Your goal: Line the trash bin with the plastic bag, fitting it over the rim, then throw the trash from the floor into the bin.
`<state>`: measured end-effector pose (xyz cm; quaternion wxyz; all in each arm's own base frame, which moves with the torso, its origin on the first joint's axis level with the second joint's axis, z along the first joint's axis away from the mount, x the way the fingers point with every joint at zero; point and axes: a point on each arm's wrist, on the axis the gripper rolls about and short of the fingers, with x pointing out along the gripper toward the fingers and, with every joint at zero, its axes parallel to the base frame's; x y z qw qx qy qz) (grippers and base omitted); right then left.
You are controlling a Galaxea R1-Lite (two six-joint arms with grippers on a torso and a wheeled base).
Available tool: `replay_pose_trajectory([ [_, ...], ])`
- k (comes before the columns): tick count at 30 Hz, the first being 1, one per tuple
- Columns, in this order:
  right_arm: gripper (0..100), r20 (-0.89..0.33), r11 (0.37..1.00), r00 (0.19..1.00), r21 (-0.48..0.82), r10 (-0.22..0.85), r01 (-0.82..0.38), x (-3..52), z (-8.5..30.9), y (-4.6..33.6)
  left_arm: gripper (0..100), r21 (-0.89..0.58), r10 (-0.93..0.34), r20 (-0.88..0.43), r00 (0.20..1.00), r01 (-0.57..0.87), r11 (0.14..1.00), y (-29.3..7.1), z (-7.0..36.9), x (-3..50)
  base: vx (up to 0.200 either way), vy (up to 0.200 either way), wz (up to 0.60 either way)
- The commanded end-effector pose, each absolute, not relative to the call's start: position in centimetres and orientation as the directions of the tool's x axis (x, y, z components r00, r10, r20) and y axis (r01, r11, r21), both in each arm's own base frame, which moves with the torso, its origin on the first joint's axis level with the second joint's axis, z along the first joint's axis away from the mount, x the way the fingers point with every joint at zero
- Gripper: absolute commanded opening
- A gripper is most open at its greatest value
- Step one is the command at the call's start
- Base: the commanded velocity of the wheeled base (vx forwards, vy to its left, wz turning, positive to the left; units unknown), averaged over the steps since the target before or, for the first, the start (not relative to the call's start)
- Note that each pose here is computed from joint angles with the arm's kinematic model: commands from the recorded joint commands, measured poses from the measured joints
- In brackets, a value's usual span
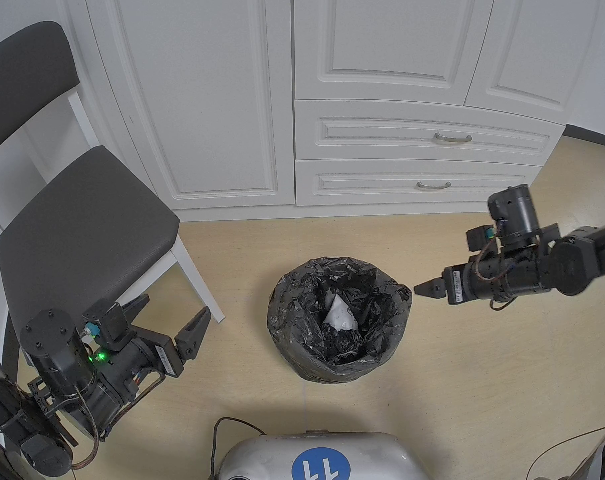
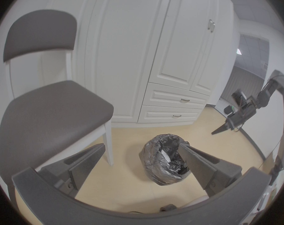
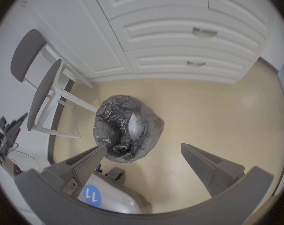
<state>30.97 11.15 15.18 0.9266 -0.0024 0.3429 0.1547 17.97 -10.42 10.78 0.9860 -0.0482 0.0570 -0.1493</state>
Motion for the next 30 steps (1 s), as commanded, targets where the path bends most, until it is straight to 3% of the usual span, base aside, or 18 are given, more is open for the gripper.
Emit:
replay_pose_trajectory([
  [1, 100, -0.432, 0.976, 0.879, 0.017, 0.202, -0.216, 26.3, 19.0, 7.7, 100, -0.024, -0.238, 0.015, 0.971, 0.239, 0.971, -9.1, 13.1, 18.3, 0.0, 0.0, 0.0],
  [3, 100, -0.402, 0.98, 0.896, 0.016, 0.187, -0.197, 26.0, 19.4, 7.2, 100, -0.02, -0.229, 0.036, 0.973, 0.23, 0.973, -8.8, 13.5, 18.2, 0.0, 0.0, 0.0],
  [10, 100, -0.059, 0.999, 0.998, 0.05, 0.004, -0.001, 22.5, 23.2, 3.0, 100, -0.019, -0.091, 0.24, 0.966, 0.098, 0.995, -5.2, 17.5, 16.2, 0.0, 0.0, 0.0],
  [11, 100, -0.039, 0.999, 0.999, 0.053, -0.003, 0.005, 22.2, 23.4, 2.8, 100, -0.018, -0.084, 0.247, 0.965, 0.092, 0.996, -5.1, 17.6, 16.1, 0.0, 0.0, 0.0],
  [14, 100, 0.224, 0.993, 0.969, 0.083, -0.1, 0.084, 18.6, 27.4, 0.4, 100, -0.005, -0.03, 0.333, 0.943, 0.034, 0.999, -3.6, 19.2, 14.9, 0.0, 0.0, 0.0],
  [17, 100, 0.344, 0.984, 0.923, 0.096, -0.171, 0.147, 15.0, 30.1, -0.9, 100, 0.021, -0.009, 0.375, 0.927, 0.002, 1.0, -2.8, 19.9, 14.2, 0.0, 0.0, 0.0],
  [23, 100, 0.383, 0.983, 0.906, 0.101, -0.18, 0.152, 7.9, 30.4, -0.8, 100, 0.013, 0.022, 0.411, 0.911, -0.03, 0.999, -1.9, 20.8, 12.2, 0.0, 0.0, 0.0],
  [30, 100, 0.372, 0.991, 0.921, 0.095, -0.119, 0.089, -1.5, 26.5, -0.2, 100, 0.009, 0.029, 0.419, 0.908, -0.036, 0.999, -0.9, 22.0, 6.9, 0.0, 0.0, 0.0],
])
